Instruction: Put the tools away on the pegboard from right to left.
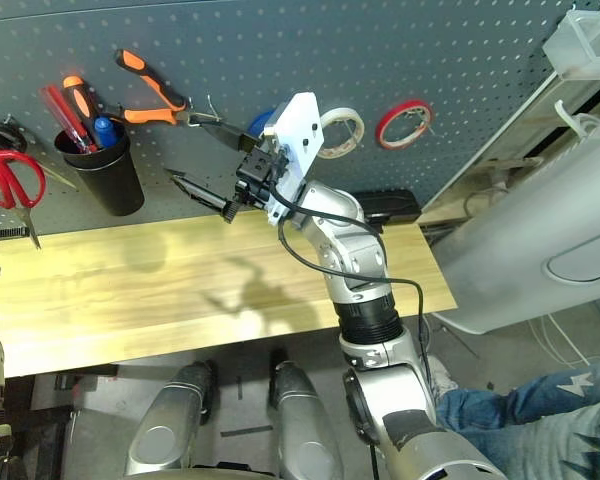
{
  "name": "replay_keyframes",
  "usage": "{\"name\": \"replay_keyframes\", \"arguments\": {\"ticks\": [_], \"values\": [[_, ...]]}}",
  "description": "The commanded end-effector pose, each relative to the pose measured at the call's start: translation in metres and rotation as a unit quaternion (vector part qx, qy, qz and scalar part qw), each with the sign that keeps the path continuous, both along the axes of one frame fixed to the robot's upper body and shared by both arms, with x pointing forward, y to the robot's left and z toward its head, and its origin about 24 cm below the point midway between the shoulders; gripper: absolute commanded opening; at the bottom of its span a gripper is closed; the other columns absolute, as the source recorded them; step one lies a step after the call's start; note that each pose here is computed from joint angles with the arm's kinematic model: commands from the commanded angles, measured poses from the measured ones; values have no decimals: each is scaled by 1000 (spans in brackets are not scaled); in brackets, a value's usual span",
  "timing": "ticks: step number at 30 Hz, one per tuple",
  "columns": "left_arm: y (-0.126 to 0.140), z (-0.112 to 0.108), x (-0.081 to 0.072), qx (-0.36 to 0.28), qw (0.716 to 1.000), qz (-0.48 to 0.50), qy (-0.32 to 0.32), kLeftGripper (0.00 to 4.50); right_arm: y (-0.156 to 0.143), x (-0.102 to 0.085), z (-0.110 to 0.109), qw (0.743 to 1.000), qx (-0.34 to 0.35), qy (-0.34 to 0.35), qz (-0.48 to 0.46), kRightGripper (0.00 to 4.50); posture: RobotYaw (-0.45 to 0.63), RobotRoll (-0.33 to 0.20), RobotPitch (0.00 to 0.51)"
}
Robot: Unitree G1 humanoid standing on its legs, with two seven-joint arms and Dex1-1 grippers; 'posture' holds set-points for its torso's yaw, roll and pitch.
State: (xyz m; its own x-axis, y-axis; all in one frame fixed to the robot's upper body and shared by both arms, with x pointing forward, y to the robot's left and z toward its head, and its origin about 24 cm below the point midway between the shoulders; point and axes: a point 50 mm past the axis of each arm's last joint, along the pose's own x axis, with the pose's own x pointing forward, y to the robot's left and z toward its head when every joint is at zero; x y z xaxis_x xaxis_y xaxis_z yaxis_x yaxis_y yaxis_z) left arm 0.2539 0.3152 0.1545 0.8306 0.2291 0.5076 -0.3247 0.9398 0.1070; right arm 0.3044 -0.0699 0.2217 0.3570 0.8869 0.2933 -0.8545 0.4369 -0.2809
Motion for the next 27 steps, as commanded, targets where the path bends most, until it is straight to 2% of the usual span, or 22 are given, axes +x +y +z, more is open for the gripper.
{"name": "replay_keyframes", "arguments": {"ticks": [1,3,6,12,17,21,27], "values": [[7,-12,1,-16,999,12,34,21,3,-3,-2,1000,-2,2,9,4500,174,0,253],[6,-18,4,-23,998,9,54,21,3,-3,-2,1000,-2,3,9,4500,175,0,253],[0,-26,5,-8,997,-3,72,845,4,-3,-2,1000,-1,3,9,4500,173,0,253],[-21,-51,4,34,992,-43,117,2804,2,-2,-6,1000,0,7,4,4500,170,0,252],[-45,-88,4,38,976,-90,195,4465,-10,10,-42,994,-16,94,-61,4500,173,0,255],[-58,-105,4,37,965,-118,232,4465,-26,19,-76,977,-22,170,-123,4500,177,0,260],[-64,-118,5,37,953,-133,269,4465,-46,25,-114,964,-60,190,-177,4500,178,0,267]]}}
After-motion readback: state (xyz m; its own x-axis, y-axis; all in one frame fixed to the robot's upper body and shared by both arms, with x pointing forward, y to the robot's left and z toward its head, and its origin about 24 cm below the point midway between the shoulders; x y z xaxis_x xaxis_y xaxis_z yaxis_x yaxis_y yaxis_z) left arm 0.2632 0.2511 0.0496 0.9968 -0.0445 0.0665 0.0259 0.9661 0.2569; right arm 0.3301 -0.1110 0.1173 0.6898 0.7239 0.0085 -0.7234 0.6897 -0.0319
